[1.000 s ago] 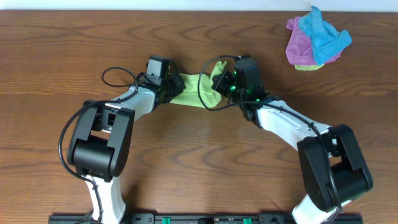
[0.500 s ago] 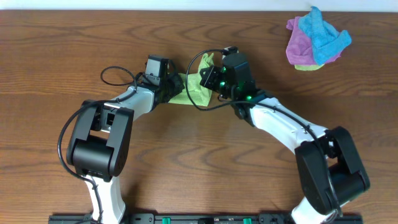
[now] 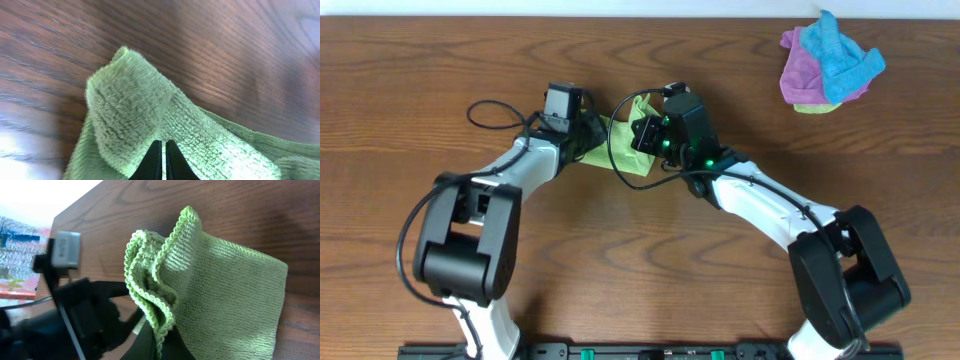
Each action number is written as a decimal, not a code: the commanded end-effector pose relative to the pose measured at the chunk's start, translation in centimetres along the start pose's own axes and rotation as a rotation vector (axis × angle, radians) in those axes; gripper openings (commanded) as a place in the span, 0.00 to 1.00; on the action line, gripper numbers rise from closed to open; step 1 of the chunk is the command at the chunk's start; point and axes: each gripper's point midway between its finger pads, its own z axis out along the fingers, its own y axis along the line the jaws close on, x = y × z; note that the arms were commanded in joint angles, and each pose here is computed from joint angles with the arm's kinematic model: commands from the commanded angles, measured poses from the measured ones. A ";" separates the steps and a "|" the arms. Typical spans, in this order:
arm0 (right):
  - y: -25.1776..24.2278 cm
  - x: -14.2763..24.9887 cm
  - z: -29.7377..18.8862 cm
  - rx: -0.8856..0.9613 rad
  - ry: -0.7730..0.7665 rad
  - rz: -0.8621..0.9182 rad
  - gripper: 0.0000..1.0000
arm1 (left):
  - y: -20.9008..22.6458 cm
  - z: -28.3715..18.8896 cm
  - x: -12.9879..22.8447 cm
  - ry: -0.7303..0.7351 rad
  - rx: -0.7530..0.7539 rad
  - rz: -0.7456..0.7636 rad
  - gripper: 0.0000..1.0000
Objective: Fold the cloth
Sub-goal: 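Lay the right strip end over the left end, folding the strip in half, then release the folded cloth and retract the right gripper to its rest pose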
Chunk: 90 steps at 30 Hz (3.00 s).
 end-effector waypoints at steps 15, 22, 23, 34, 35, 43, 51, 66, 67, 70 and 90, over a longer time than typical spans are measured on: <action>5.4 -4.2 -1.5 -0.033 -0.081 -0.113 0.01 | 2.2 -1.0 -0.8 -0.037 -0.123 0.018 0.06; 5.1 -2.8 -0.3 -0.025 -0.051 -0.121 0.01 | 2.1 -1.0 -0.8 -0.035 -0.118 0.017 0.06; 5.2 -2.4 0.0 -0.025 -0.044 -0.123 0.01 | 2.0 -1.1 -0.8 -0.033 -0.113 0.018 0.06; 5.9 -0.9 2.4 -0.026 -0.005 -0.160 0.01 | 3.1 -4.8 -3.6 -0.108 -0.154 0.017 0.06; 5.9 -1.0 2.5 -0.025 -0.004 -0.161 0.01 | 3.5 -5.3 -3.9 -0.111 -0.163 0.012 0.06; 6.3 0.0 4.7 -0.016 0.031 -0.177 0.01 | 6.7 -8.7 -6.0 -0.146 -0.211 -0.060 0.06; 5.8 3.1 7.7 0.015 0.112 -0.196 0.01 | 7.6 -11.1 -7.4 -0.185 -0.224 -0.063 0.06; 5.5 6.0 9.2 -0.001 0.176 -0.214 0.22 | 9.1 -15.0 -10.0 -0.283 -0.224 -0.102 0.06; 5.9 6.1 9.1 -0.020 0.182 -0.221 0.28 | 9.1 -15.0 -10.0 -0.283 -0.224 -0.102 0.06; 6.3 6.4 9.1 -0.046 0.198 -0.222 0.42 | 9.1 -15.0 -10.1 -0.284 -0.224 -0.102 0.06; 7.5 -1.7 2.0 -0.061 0.142 -0.328 0.99 | 9.2 -14.9 -9.4 -0.257 -0.227 -0.108 0.43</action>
